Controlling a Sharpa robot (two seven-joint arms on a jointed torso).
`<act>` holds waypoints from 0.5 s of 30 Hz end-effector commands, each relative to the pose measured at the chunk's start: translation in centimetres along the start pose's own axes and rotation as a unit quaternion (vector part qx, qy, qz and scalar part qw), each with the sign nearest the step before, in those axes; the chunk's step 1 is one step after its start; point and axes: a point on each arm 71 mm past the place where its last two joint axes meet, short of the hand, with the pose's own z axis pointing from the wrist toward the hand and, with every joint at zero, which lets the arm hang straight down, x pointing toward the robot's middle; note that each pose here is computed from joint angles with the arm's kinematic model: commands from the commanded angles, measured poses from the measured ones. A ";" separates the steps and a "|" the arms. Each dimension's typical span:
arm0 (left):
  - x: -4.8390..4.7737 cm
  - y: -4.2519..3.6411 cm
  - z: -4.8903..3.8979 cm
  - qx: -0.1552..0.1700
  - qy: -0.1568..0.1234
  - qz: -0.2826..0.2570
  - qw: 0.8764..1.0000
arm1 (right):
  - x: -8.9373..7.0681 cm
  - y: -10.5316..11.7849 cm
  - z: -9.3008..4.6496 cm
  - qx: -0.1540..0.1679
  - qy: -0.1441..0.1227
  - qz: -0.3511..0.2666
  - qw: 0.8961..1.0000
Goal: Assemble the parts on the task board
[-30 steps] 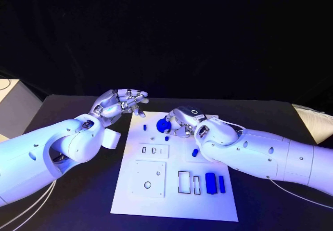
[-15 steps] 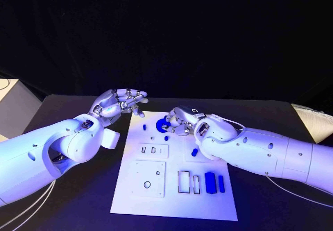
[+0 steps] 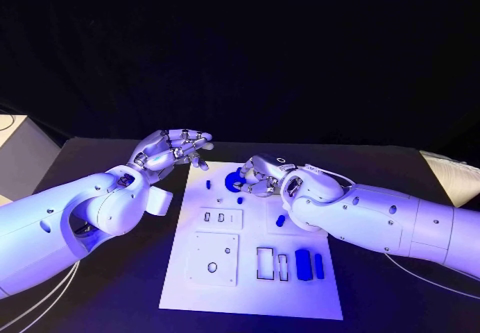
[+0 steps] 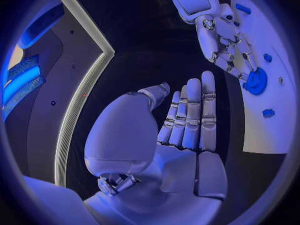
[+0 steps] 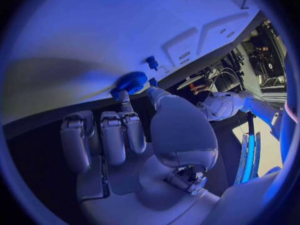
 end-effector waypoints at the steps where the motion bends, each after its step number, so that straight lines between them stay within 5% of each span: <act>1: 0.15 -0.10 0.01 0.003 0.007 -0.001 1.000 | 1.1 -0.3 -0.4 0.010 0.043 -0.003 0.999; 15: 0.08 -0.09 -0.02 0.003 0.006 0.000 1.000 | 0.2 -0.8 -1.3 0.008 0.000 -0.005 1.000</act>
